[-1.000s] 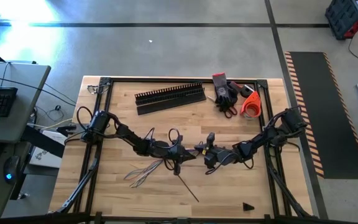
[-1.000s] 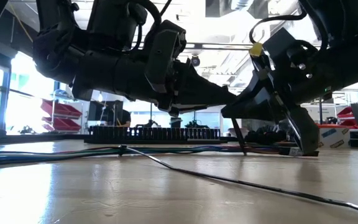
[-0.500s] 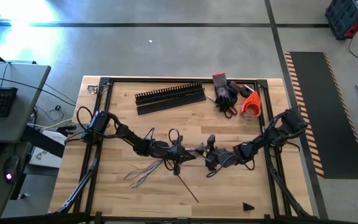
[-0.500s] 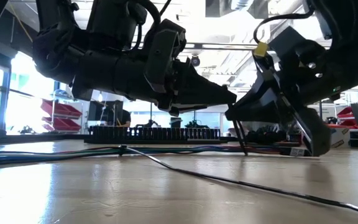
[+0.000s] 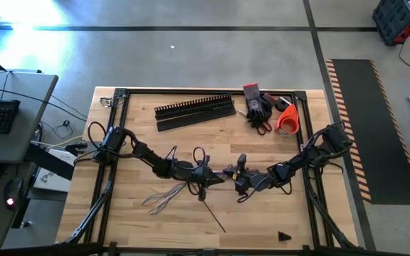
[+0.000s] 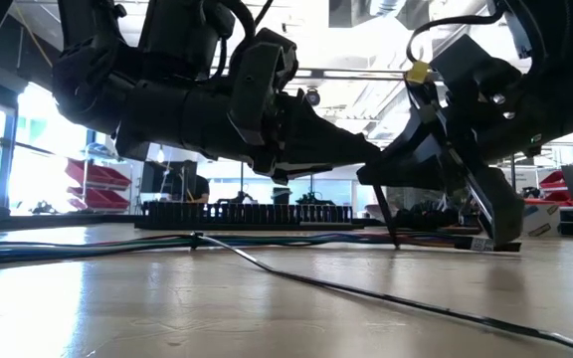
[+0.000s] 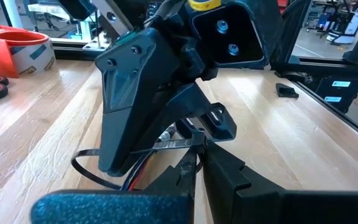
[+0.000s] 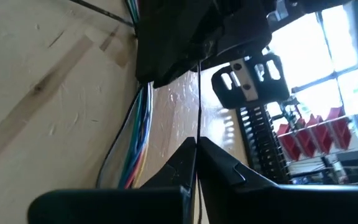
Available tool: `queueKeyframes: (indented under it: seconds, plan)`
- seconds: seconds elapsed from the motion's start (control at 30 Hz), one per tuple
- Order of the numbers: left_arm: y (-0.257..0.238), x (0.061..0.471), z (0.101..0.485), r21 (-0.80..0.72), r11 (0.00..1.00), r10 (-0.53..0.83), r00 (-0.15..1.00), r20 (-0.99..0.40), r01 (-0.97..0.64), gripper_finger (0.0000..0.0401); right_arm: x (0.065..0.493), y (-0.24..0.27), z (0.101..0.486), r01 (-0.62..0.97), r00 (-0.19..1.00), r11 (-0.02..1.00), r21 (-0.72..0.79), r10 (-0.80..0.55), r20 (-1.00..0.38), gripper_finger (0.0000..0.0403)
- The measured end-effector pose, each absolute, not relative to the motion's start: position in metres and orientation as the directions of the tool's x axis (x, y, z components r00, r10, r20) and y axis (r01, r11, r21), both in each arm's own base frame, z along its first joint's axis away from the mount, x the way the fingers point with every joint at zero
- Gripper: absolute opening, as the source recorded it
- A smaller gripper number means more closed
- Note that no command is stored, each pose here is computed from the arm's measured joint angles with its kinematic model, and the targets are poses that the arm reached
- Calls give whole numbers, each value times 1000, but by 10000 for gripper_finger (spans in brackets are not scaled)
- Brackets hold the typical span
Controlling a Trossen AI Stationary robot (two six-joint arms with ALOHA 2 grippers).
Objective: Ziptie cables
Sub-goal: Wrap the black zip tie around the colored cable bundle
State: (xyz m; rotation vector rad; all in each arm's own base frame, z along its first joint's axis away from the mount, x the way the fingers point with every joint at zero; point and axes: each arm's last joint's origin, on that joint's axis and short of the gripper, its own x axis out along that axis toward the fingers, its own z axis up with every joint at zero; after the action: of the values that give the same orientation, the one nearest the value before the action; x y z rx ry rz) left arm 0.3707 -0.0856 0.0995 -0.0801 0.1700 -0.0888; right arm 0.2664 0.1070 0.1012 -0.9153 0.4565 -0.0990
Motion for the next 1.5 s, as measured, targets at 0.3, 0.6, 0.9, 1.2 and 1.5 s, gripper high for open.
queueKeyframes:
  seconds: [0.3, 0.6, 0.9, 1.2, 1.5]
  plan:
    - [-81, 372, 99, -165, 980, -136, 977, -167, 108, 0, 268, 108, 106, -135, 920, 511, -849, -255, -299, 0]
    - [-57, 376, 98, -299, 946, -184, 968, -169, 128, 0, 274, 115, 112, -170, 934, 454, -875, -208, -289, 0]
    - [-57, 376, 94, -313, 939, -207, 962, -180, 144, 0, 275, 117, 110, -205, 922, 443, -873, -211, -324, 0]
    - [-59, 376, 93, -314, 939, -208, 961, -183, 143, 0, 277, 107, 107, -154, 896, 528, -835, -281, -343, 77]
    - [-59, 376, 93, -314, 937, -216, 959, -183, 151, 0, 275, 95, 101, -116, 825, 476, -872, -443, -352, 137]
